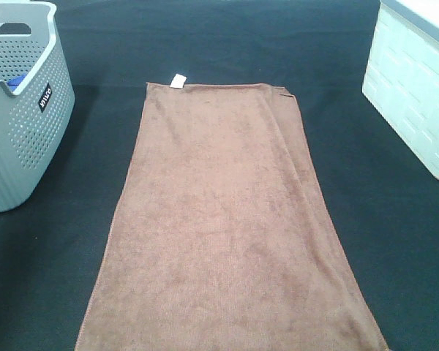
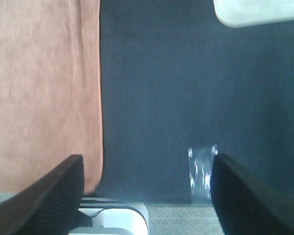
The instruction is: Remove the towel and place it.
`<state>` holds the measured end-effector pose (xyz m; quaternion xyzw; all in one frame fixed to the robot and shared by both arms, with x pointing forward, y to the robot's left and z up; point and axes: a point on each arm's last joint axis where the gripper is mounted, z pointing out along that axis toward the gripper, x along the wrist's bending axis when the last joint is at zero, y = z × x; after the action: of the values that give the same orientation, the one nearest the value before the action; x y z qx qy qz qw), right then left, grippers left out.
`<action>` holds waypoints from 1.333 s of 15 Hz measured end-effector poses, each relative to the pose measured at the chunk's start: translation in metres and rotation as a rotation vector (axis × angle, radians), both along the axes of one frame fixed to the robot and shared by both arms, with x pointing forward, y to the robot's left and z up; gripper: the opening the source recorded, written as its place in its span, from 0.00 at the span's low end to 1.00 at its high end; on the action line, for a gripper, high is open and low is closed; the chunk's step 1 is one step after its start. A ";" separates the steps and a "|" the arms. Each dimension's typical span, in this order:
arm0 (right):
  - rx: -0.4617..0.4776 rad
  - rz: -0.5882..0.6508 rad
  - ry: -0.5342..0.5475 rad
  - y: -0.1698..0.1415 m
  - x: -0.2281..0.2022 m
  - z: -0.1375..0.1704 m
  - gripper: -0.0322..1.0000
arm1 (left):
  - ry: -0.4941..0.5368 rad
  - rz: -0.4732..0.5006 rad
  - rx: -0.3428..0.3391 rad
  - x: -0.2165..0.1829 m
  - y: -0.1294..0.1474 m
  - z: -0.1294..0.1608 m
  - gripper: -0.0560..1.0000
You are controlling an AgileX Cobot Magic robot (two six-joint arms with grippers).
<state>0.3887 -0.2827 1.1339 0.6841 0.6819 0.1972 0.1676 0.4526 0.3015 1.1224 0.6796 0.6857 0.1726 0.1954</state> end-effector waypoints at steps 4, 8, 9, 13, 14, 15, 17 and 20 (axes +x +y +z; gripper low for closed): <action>0.022 -0.012 -0.119 -0.009 -0.077 -0.031 0.71 | -0.113 0.031 -0.019 -0.086 -0.001 -0.015 0.81; 0.000 0.051 -0.358 -0.015 -0.128 -0.060 0.71 | -0.259 0.028 -0.015 -0.151 -0.002 -0.035 0.81; -0.008 0.064 -0.402 -0.016 -0.135 -0.065 0.71 | -0.290 0.005 0.003 -0.163 -0.002 -0.042 0.81; -0.002 0.110 -0.609 -0.016 -0.159 -0.072 0.71 | -0.547 -0.018 0.030 -0.214 -0.003 -0.067 0.81; -0.004 0.112 -0.619 -0.016 -0.159 -0.072 0.71 | -0.571 -0.017 0.031 -0.218 -0.003 -0.068 0.81; -0.007 0.114 -0.618 -0.016 -0.158 -0.074 0.71 | -0.589 -0.017 0.030 -0.220 -0.003 -0.067 0.81; -0.013 0.120 -0.603 -0.016 -0.156 -0.078 0.71 | -0.594 -0.030 -0.017 -0.220 -0.007 -0.067 0.81; -0.013 0.120 -0.594 -0.015 -0.156 -0.080 0.71 | -0.597 -0.044 -0.068 -0.220 -0.011 -0.067 0.81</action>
<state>0.2328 -0.2982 1.0538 0.5538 0.6436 0.3938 0.3522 0.2324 0.2904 1.0558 0.6067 0.5884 0.3374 0.4145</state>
